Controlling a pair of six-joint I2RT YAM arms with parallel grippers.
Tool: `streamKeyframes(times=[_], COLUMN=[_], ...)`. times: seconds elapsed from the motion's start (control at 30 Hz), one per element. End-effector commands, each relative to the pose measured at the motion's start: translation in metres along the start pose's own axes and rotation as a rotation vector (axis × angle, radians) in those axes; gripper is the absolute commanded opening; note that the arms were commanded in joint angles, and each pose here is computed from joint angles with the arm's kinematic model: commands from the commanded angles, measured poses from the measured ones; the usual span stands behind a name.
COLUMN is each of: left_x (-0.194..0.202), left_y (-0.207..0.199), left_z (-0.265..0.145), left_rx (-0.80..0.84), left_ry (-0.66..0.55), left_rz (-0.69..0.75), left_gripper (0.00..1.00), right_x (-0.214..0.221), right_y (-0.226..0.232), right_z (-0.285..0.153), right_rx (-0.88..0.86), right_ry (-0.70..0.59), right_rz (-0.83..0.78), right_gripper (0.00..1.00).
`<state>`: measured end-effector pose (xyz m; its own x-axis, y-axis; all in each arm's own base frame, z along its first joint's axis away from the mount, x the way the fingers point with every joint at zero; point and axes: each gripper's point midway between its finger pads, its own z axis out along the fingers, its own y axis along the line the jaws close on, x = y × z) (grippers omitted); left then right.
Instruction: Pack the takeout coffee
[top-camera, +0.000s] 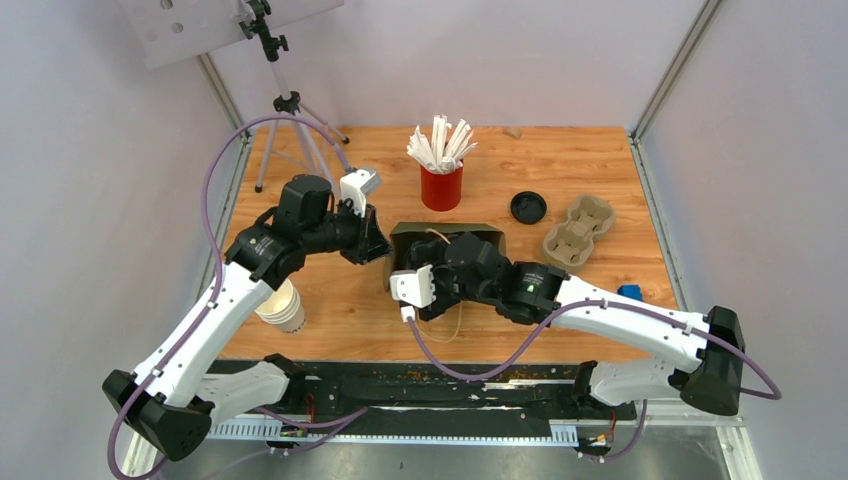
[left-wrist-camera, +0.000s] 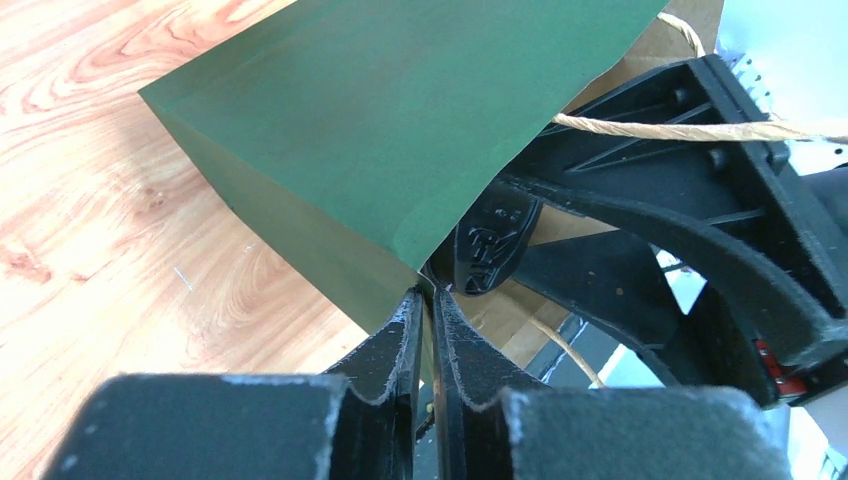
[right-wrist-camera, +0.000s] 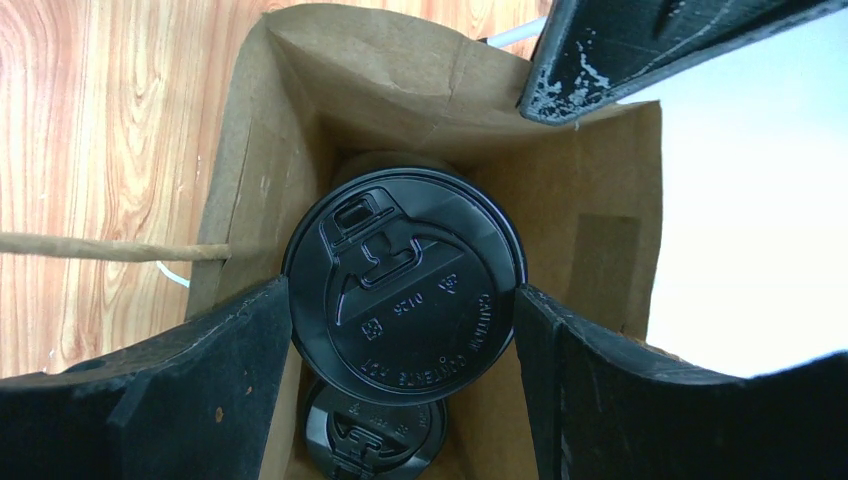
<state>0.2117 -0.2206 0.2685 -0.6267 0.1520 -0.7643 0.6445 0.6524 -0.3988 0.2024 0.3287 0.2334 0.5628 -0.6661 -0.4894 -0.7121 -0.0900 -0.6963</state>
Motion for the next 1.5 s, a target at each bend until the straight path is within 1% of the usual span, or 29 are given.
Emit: streamKeyframes(times=[0.0, 0.1, 0.23, 0.4, 0.47, 0.5, 0.63, 0.73, 0.87, 1.07, 1.27, 1.3, 1.47], left_x=[-0.009, -0.006, -0.004, -0.004, -0.004, -0.005, -0.006, -0.004, -0.004, -0.004, -0.007, -0.007, -0.002], left_y=[-0.007, -0.006, -0.008, -0.009, -0.01, -0.011, -0.009, -0.007, -0.007, -0.008, -0.01, -0.01, -0.006], left_z=[-0.006, -0.005, -0.005, -0.005, -0.004, -0.004, -0.001, 0.001, 0.0, -0.001, -0.002, -0.002, -0.002], left_rx=[0.023, 0.02, 0.033, 0.043, 0.049, 0.052, 0.048, 0.044, 0.041, 0.041, 0.046, 0.042, 0.02], left_ry=[-0.051, -0.04, -0.032, -0.029, -0.028, -0.029, -0.025, -0.016, -0.009, -0.005, -0.028, -0.026, -0.007], left_rz=[0.008, 0.013, 0.01, 0.006, 0.002, 0.004, 0.009, 0.01, 0.006, -0.004, -0.025, -0.032, -0.05], left_gripper=[0.15, 0.13, 0.05, 0.0, 0.0, 0.0, 0.0, 0.0, 0.0, 0.0, 0.0, 0.01, 0.1], right_x=[-0.006, -0.003, 0.003, 0.01, 0.014, 0.013, 0.02, 0.026, 0.023, 0.022, 0.027, 0.028, 0.032], right_y=[-0.006, -0.007, -0.007, -0.009, -0.013, -0.01, -0.01, -0.008, -0.009, -0.005, -0.001, 0.0, 0.003], right_z=[0.012, 0.02, 0.028, 0.033, 0.031, 0.032, 0.03, 0.035, 0.037, 0.042, 0.046, 0.047, 0.05], right_rx=[0.025, 0.02, 0.031, 0.046, 0.061, 0.043, 0.044, 0.028, 0.025, 0.004, -0.014, -0.016, -0.018], right_ry=[-0.036, -0.026, -0.025, -0.036, -0.034, -0.058, -0.079, -0.078, -0.101, -0.106, -0.093, -0.091, -0.084], right_rz=[-0.037, -0.05, -0.058, -0.072, -0.07, -0.071, -0.086, -0.108, -0.094, -0.092, -0.093, -0.089, -0.088], right_gripper=[0.6, 0.6, 0.59, 0.59, 0.59, 0.59, 0.59, 0.59, 0.59, 0.59, 0.6, 0.6, 0.6])
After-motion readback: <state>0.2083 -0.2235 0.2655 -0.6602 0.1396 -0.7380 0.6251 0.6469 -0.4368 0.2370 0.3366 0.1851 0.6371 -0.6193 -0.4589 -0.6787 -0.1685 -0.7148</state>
